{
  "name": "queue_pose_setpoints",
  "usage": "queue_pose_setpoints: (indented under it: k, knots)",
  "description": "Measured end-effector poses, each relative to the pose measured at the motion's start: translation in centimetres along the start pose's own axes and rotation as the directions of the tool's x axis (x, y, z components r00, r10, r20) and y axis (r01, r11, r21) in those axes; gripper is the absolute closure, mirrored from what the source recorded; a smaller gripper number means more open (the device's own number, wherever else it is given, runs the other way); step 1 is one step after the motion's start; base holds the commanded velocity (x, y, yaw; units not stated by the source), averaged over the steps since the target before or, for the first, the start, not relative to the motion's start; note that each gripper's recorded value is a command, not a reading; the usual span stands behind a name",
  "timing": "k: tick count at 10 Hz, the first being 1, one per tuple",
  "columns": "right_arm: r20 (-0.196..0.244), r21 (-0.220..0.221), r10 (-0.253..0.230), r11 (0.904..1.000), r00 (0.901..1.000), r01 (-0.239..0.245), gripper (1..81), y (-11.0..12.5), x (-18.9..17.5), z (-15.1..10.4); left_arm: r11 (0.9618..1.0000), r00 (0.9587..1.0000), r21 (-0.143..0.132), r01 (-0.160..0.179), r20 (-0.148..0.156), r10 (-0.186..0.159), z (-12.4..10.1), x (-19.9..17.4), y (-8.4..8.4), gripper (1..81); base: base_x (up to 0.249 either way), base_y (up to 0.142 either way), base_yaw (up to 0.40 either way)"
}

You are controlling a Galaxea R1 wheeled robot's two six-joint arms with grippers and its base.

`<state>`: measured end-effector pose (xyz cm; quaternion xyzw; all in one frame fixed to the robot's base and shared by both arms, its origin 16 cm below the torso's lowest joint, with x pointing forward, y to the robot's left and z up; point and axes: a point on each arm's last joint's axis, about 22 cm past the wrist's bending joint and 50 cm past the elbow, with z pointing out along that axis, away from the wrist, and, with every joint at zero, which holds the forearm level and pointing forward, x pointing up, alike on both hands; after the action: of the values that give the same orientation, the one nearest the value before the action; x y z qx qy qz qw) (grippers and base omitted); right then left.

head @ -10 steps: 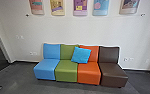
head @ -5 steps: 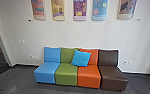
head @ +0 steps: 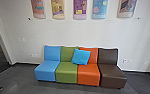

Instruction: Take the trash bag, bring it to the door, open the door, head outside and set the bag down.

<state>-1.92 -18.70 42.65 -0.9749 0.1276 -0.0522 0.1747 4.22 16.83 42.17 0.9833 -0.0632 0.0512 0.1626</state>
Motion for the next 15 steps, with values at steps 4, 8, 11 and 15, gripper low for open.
queue_pose_setpoints:
  k: [4, 8, 11, 15]
  knots:
    - [0.006, -0.002, 0.002, 1.0000, 1.0000, -0.002, 1.0, 0.2, -0.9, -0.2, 1.0000, 1.0000, -0.002, 0.000, 0.000, 0.000, 0.0, -0.3, 0.2, 81.1, 0.000, 0.000, 0.000]
    - [-0.022, 0.006, -0.007, 1.0000, 0.9997, 0.007, 1.0, -0.1, 0.3, 0.0, 0.9999, 0.9995, -0.004, -0.011, -0.029, 0.011, 0.0, 1.6, 0.6, 81.1, 0.000, 0.000, 0.000]
    - [-0.018, 0.012, -0.005, 0.9999, 0.9998, 0.005, 1.0, -0.7, 0.0, 0.1, 0.9999, 0.9996, -0.002, -0.011, -0.025, 0.011, 0.0, 1.4, 0.4, 81.1, 0.000, 0.000, 0.000]
    - [-0.021, -0.001, -0.008, 1.0000, 0.9998, 0.008, 1.0, -1.0, -0.1, 0.5, 0.9999, 0.9996, -0.001, -0.011, -0.025, 0.011, -0.1, 1.4, 0.4, 81.1, 0.000, 0.000, 0.000]
